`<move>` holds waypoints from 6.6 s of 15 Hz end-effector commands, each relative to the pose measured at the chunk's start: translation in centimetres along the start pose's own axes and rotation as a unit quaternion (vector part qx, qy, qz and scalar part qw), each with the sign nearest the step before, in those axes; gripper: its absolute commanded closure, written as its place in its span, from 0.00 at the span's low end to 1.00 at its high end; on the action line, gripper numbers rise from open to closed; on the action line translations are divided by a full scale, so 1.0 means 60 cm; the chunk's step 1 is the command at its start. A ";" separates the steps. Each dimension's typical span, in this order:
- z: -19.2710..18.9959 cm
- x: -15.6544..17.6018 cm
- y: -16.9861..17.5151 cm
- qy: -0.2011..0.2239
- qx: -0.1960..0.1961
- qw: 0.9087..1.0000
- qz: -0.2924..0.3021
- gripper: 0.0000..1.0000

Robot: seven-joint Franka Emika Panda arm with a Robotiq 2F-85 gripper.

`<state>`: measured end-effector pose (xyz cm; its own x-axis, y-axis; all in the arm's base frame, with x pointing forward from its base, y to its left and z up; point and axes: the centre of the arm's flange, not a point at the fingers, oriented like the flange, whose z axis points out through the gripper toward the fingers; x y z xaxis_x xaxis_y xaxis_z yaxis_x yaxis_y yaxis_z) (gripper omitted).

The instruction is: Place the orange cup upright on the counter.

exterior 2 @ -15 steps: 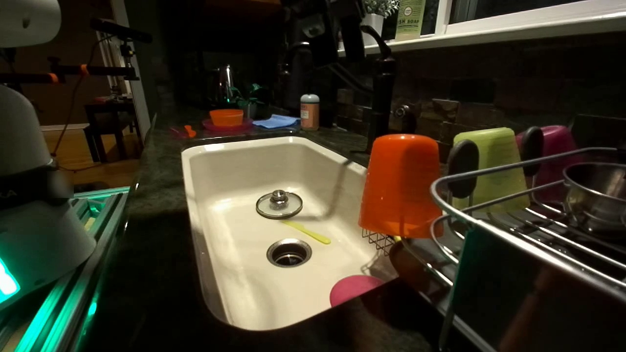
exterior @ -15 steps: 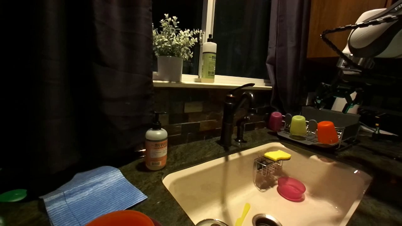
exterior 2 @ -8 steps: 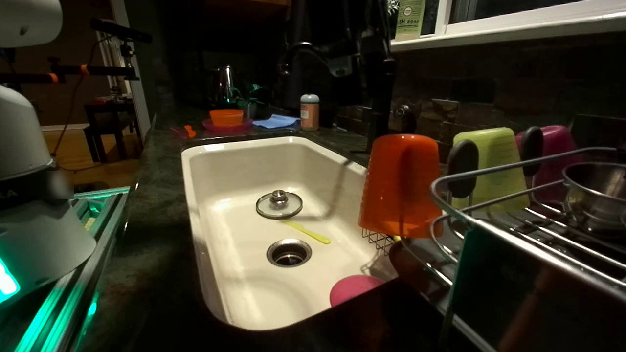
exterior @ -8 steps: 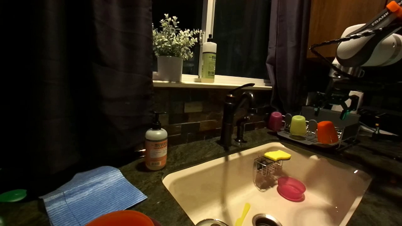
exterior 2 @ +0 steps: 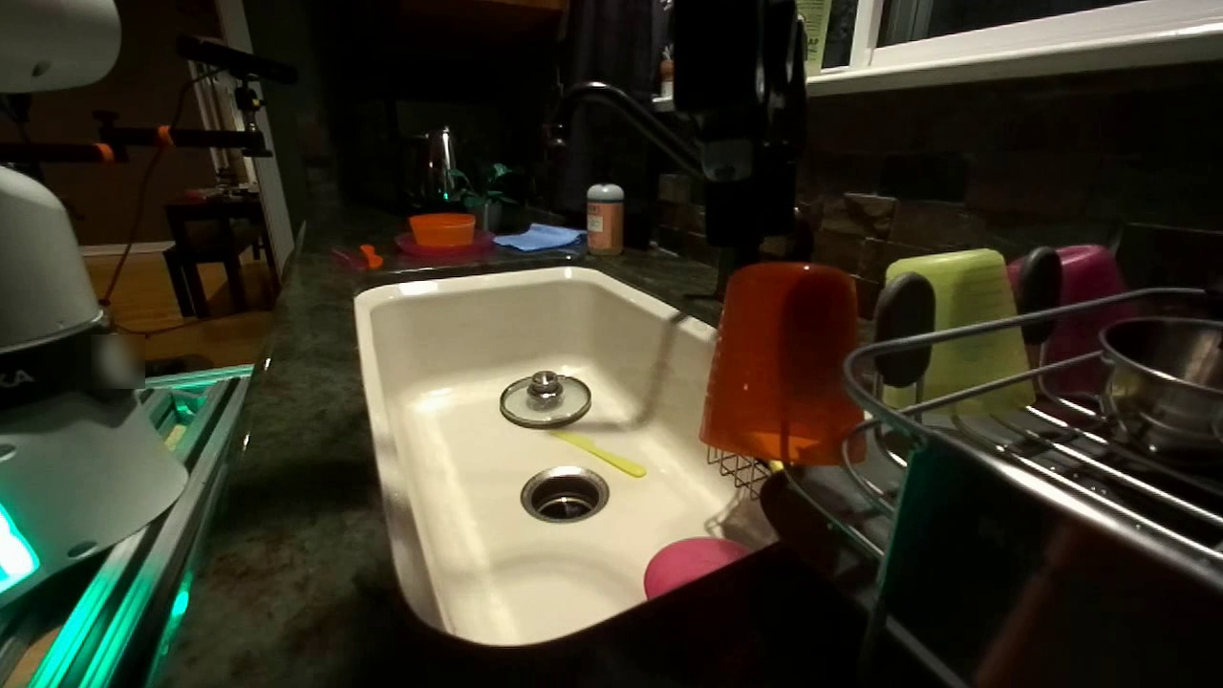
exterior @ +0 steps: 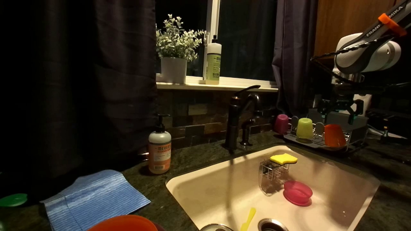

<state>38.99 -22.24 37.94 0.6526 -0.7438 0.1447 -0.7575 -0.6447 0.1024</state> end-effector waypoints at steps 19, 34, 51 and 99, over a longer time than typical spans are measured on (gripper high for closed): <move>0.054 0.112 0.010 -0.133 0.028 0.990 -0.023 0.00; 0.065 0.149 0.034 -0.187 0.037 0.981 0.023 0.10; 0.096 0.156 0.015 -0.239 0.005 0.970 0.046 0.24; -0.095 0.025 0.102 -0.194 0.071 0.963 0.174 0.56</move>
<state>37.60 -26.83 44.18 0.3456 -0.9105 -0.2272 -0.9350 -0.3548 -0.0007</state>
